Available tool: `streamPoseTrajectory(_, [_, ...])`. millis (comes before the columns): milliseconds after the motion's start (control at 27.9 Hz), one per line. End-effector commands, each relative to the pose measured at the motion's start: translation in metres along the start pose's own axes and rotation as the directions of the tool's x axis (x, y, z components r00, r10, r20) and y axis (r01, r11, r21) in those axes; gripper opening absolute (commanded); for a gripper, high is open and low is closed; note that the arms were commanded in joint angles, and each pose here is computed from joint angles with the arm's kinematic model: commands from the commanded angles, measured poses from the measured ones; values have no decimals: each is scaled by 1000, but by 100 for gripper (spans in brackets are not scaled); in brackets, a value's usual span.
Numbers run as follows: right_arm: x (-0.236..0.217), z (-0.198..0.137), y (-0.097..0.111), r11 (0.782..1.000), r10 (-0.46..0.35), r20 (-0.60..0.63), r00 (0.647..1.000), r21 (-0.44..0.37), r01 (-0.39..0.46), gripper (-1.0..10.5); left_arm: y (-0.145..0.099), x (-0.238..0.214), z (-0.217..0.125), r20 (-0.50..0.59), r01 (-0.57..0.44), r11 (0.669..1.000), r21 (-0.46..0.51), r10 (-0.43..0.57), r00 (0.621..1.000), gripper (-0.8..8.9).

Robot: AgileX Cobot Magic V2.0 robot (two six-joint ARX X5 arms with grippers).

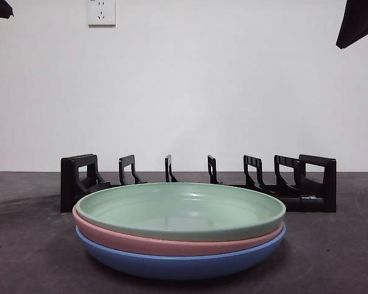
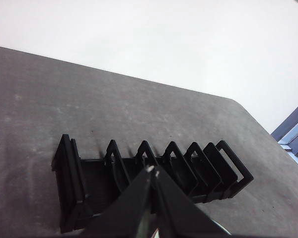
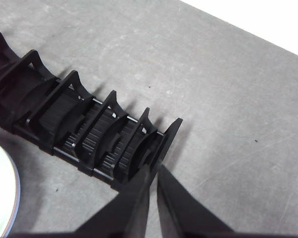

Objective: Place the plate

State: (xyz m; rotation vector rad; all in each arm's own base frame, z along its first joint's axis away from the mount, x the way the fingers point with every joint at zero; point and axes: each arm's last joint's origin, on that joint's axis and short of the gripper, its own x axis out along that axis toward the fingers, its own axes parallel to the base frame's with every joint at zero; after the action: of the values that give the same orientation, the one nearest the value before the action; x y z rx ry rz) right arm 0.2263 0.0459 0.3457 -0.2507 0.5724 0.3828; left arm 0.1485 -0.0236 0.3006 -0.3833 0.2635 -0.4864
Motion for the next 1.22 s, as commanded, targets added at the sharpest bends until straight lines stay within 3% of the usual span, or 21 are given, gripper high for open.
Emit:
streamPoseTrajectory(36, [-1, 5, 0, 1000, -2, 27, 1000, 4, 2, 21, -3, -1, 6, 16, 13, 1000, 13, -13, 1000, 7])
streamPoseTrajectory(215, [-1, 8, -1, 1000, -11, 66, 998, -1, 11, 21, -3, -1, 6, 18, 12, 1000, 16, -12, 1000, 7])
streamPoseTrajectory(358, [-1, 11, -1, 1000, -16, 91, 996, -4, 17, 21, -2, -12, -2, 56, -91, 978, 186, 82, 995, 7])
streamPoseTrajectory(429, [-2, 12, -2, 1000, -20, 106, 994, -6, 21, 21, 4, -21, -18, 117, -228, 945, 234, 205, 972, 7])
streamPoseTrajectory(573, [-2, 14, -2, 1000, -24, 118, 993, -7, 25, 21, 26, -37, -66, 216, -471, 852, 227, 428, 878, 7])
streamPoseTrajectory(608, [-2, 13, -2, 1000, -26, 117, 993, -7, 27, 21, 32, -39, -78, 229, -516, 829, 215, 470, 852, 7])
streamPoseTrajectory(680, [-2, 13, -2, 1000, -26, 118, 993, -7, 27, 21, 41, -41, -100, 239, -543, 811, 218, 495, 836, 7])
streamPoseTrajectory(895, [-2, 14, -2, 999, -30, 119, 992, -7, 31, 21, 59, -36, -140, 210, -546, 809, 219, 507, 836, 7])
streamPoseTrajectory(966, [-2, 14, -3, 999, -32, 126, 991, -7, 33, 21, 61, -35, -144, 188, -539, 824, 177, 509, 840, 7])
streamPoseTrajectory(1217, [-3, 18, -3, 999, -41, 169, 985, -12, 44, 21, 61, -35, -145, 173, -541, 823, 172, 515, 839, 7])
